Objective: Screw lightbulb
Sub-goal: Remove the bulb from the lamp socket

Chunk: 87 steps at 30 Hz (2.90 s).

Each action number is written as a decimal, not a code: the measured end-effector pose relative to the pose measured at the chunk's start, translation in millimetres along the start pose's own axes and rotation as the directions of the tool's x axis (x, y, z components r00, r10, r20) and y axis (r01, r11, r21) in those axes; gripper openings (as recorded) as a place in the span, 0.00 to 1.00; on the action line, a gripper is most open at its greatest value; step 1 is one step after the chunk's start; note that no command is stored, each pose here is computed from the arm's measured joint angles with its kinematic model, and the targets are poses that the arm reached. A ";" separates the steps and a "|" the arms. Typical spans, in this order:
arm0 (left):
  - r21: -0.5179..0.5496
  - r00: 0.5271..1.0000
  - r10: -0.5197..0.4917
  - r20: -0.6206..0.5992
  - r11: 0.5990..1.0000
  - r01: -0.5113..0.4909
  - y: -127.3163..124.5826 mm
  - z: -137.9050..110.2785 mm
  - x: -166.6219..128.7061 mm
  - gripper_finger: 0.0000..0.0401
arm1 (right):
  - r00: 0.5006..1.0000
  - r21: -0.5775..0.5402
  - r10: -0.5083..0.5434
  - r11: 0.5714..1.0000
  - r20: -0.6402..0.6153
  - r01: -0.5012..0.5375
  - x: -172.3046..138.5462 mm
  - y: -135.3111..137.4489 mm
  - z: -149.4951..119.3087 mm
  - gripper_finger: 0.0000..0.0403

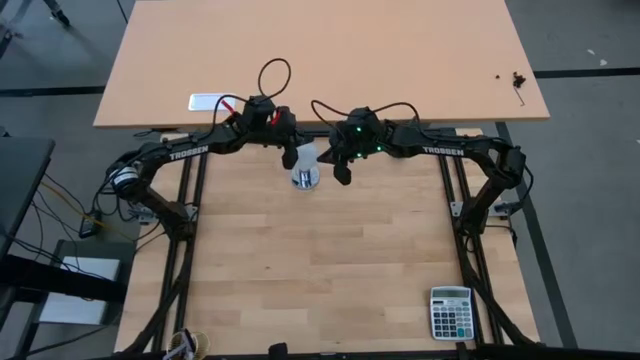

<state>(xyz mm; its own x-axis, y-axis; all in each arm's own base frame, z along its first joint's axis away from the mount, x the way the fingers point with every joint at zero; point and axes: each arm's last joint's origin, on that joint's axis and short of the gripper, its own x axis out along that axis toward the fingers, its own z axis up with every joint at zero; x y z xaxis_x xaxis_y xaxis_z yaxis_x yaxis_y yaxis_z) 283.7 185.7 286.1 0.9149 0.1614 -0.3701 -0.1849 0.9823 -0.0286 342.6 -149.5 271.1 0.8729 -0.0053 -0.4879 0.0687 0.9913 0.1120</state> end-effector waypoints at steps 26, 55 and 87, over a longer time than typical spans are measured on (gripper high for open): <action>0.036 0.981 0.054 -0.186 0.998 -0.048 -0.8 -17.9 -2.0 0.00 | 0.997 -0.048 -0.075 0.996 -0.025 0.074 9.8 25.1 0.6 0.03; 0.062 0.986 0.058 -0.157 0.997 -0.048 -11.6 4.0 -20.3 0.00 | 0.999 -0.035 -0.048 0.998 0.002 0.048 32.3 15.8 -7.7 0.03; 0.049 0.950 0.023 -0.310 0.999 -0.009 -29.1 -10.3 -10.9 0.00 | 0.971 0.076 -0.240 0.968 -0.004 0.240 18.2 -38.6 -15.3 0.03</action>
<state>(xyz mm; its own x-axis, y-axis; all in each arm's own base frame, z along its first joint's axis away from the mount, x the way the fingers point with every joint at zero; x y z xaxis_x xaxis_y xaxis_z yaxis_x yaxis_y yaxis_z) 275.4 154.3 281.4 0.7537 0.1470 -0.6405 -0.1748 0.9844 0.0203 348.4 -185.9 244.6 0.8286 -0.2430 -0.5044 0.3127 0.9482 0.0569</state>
